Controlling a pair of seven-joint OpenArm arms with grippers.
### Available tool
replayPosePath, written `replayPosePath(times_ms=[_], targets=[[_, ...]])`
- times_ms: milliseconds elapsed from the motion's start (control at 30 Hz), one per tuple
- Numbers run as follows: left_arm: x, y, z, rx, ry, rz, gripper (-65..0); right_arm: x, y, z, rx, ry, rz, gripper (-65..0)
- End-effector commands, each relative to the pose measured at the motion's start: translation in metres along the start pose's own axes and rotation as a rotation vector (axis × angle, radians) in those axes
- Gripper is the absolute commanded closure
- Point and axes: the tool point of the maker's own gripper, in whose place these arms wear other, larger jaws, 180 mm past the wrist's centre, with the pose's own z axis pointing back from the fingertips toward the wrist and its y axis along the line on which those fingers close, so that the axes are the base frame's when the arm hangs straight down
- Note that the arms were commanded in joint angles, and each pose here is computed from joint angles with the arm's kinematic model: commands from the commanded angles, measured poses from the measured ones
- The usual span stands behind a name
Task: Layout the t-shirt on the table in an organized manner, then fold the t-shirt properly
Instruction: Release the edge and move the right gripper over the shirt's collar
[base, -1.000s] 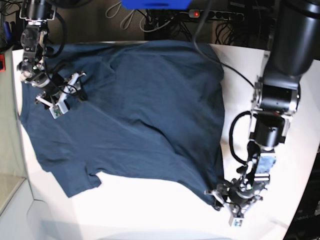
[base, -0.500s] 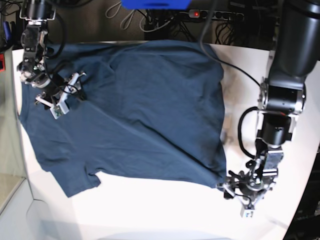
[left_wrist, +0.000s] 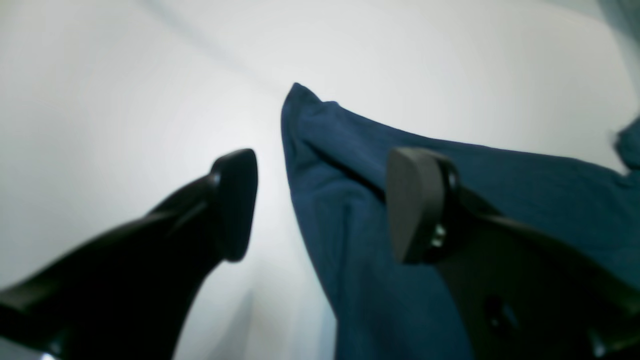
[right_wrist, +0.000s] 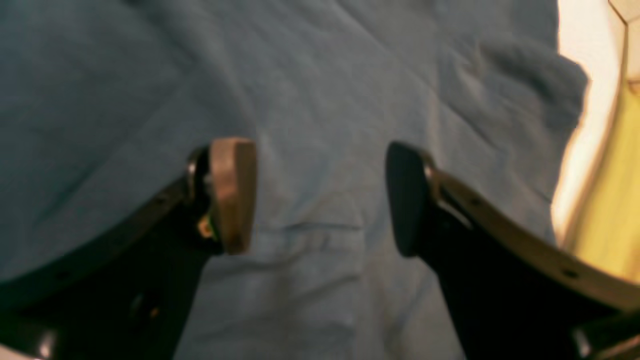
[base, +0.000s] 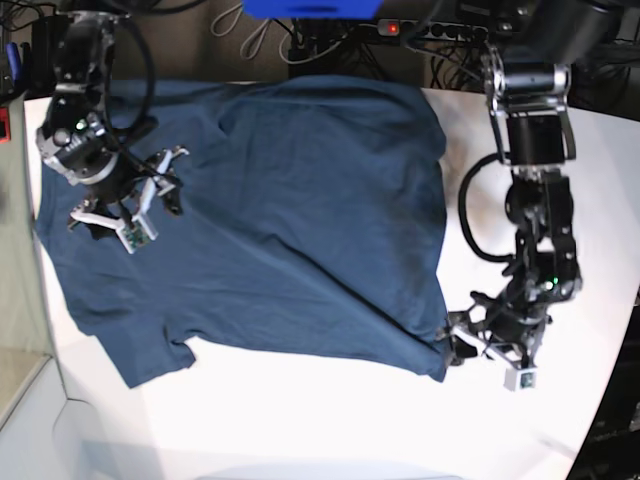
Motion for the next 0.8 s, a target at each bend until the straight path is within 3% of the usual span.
replayPosePath(times_ms=[0, 167, 333, 433, 667, 767], targets=[[0.013, 0.012, 0.013, 0.024, -0.044, 0.002, -39.3, 0.025, -0.001, 0.006, -0.010, -0.074, 0.018, -37.3], [-0.033, 0.056, 0.052, 0.128, 0.045, 0.034, -39.6, 0.041, 0.050, 0.000, 0.092, -0.054, -0.004, -37.3], [-0.051, 0.112, 0.094, 0.253, 0.101, -0.038, -39.8, 0.072, 0.121, -0.004, 0.257, -0.124, -0.044, -37.3], [-0.057, 0.131, 0.112, 0.296, 0.145, -0.094, -39.8, 0.089, 0.159, -0.005, 0.355, -0.153, -0.018, -37.3], [-0.071, 0.149, 0.138, 0.338, 0.208, -0.184, -39.9, 0.110, 0.248, 0.010, 0.586, -0.202, 0.105, -37.3], [-0.081, 0.144, 0.139, 0.297, 0.245, -0.238, -39.8, 0.109, 0.265, 0.007, 0.617, -0.189, 0.064, -37.2]])
